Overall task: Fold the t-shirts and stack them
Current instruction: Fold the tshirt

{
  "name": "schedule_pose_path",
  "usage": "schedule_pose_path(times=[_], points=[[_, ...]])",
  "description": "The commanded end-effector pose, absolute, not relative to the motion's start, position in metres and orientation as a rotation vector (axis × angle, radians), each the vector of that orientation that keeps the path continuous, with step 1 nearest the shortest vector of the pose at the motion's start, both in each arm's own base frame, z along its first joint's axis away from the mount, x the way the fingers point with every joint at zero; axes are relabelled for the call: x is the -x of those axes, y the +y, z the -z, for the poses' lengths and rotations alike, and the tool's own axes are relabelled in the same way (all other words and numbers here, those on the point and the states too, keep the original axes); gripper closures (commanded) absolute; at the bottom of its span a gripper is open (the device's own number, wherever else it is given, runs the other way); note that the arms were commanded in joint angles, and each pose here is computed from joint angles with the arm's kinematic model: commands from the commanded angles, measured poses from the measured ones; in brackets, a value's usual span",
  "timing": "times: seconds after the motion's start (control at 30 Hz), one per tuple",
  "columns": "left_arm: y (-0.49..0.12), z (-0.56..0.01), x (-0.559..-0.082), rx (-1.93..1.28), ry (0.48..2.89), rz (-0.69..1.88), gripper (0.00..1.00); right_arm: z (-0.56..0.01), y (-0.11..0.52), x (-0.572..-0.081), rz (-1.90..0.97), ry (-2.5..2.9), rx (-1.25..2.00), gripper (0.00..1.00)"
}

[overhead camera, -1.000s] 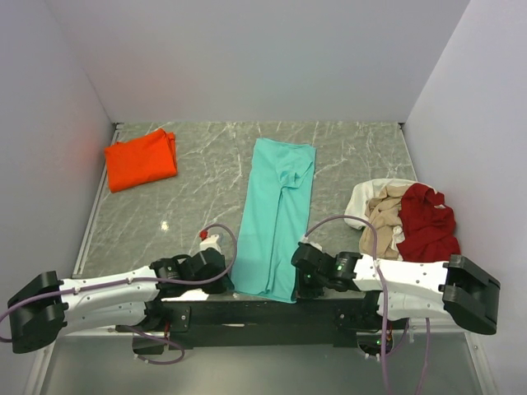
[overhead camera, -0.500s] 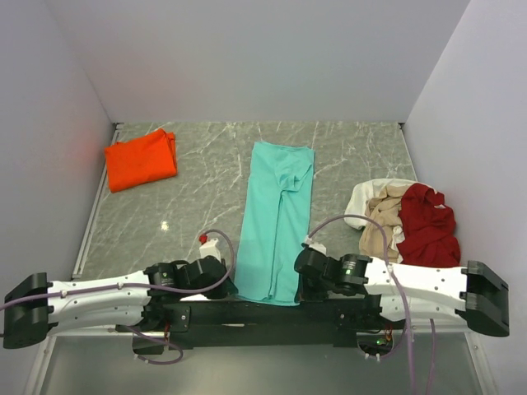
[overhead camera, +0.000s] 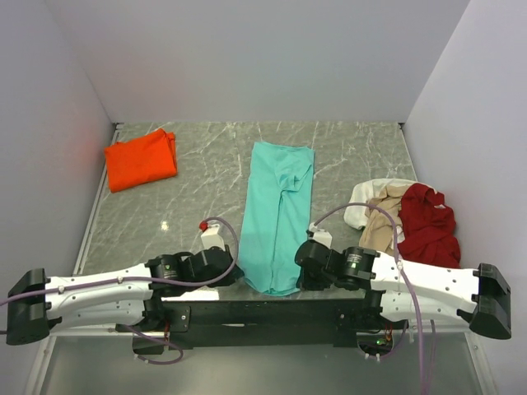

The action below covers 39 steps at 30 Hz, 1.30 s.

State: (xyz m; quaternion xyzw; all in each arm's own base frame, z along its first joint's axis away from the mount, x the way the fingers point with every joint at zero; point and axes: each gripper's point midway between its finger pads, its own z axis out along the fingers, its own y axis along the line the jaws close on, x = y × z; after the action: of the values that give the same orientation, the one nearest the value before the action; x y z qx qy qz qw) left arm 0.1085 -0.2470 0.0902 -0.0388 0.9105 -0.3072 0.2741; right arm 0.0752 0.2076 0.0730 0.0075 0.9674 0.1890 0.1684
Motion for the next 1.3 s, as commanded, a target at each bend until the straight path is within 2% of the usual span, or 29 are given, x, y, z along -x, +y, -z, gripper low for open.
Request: schedule_pose_path(times=[0.0,0.8,1.27], points=[[-0.260,-0.119,-0.128,0.106,2.334,0.844,1.00,-0.087,0.207,-0.100,-0.472,2.666,-0.050,1.00],[-0.288,-0.206,-0.235,0.012,2.051,0.952,1.00,-0.168,0.192,-0.209,-0.398,2.415,-0.089,1.00],[-0.283,-0.240,-0.311,0.012,1.934,0.934,1.00,-0.202,0.191,-0.282,-0.354,2.325,-0.129,1.00]])
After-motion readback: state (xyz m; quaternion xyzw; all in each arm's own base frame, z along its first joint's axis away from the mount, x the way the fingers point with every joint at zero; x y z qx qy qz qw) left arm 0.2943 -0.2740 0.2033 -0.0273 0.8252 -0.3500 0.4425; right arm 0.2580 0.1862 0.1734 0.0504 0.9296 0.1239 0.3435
